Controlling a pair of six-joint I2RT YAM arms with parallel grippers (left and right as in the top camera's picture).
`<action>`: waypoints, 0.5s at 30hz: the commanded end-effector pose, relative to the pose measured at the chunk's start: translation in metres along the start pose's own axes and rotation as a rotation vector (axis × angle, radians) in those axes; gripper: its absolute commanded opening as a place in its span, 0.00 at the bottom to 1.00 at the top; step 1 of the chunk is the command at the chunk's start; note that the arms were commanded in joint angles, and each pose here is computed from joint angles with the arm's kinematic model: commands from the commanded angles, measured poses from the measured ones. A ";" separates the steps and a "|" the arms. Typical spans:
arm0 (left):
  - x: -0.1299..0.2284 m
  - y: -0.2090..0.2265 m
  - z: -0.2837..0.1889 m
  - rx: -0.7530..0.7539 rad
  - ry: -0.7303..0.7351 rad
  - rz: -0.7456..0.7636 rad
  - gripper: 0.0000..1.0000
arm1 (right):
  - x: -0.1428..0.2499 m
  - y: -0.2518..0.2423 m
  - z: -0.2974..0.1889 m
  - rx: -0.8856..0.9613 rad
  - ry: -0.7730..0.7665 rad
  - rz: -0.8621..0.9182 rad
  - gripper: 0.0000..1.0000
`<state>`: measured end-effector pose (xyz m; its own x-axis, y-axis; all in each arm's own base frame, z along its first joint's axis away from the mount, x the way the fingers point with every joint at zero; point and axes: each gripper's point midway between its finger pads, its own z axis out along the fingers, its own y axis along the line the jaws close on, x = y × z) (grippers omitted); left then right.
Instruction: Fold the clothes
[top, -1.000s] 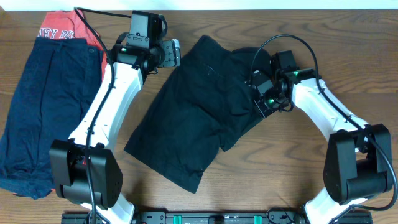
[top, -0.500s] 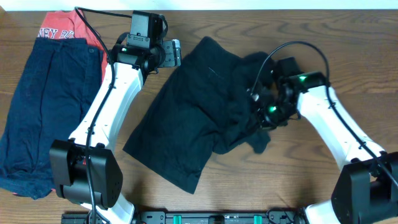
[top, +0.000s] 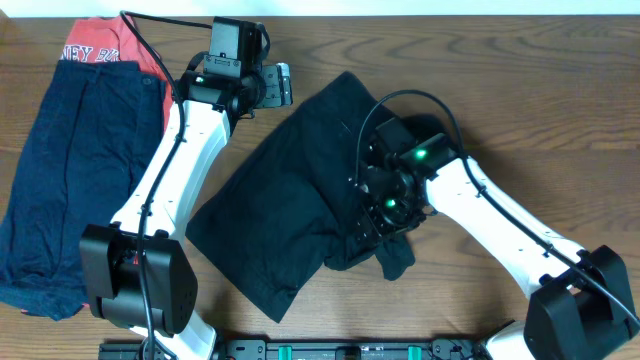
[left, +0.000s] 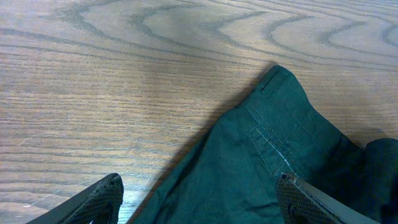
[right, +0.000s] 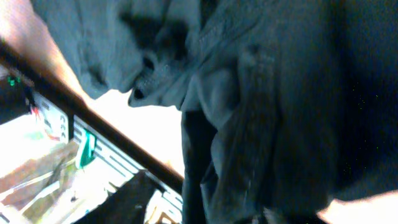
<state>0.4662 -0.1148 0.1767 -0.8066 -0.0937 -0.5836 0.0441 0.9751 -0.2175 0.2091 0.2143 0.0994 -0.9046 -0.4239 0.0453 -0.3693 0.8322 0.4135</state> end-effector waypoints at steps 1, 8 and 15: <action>-0.002 0.003 0.002 -0.008 -0.003 0.015 0.80 | -0.025 -0.003 -0.033 0.010 -0.151 -0.008 0.60; -0.002 0.003 0.002 -0.007 -0.003 0.014 0.80 | -0.085 -0.071 -0.106 0.150 -0.504 0.093 0.88; -0.002 0.002 0.002 -0.006 -0.005 0.014 0.80 | -0.136 -0.153 -0.121 0.273 -0.670 0.202 0.91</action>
<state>0.4669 -0.1149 0.1773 -0.8044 -0.0942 -0.5866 0.0447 0.9750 -0.2178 0.3978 0.1201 0.1632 -0.8499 -0.0418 -0.5253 -0.2051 0.9445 0.2566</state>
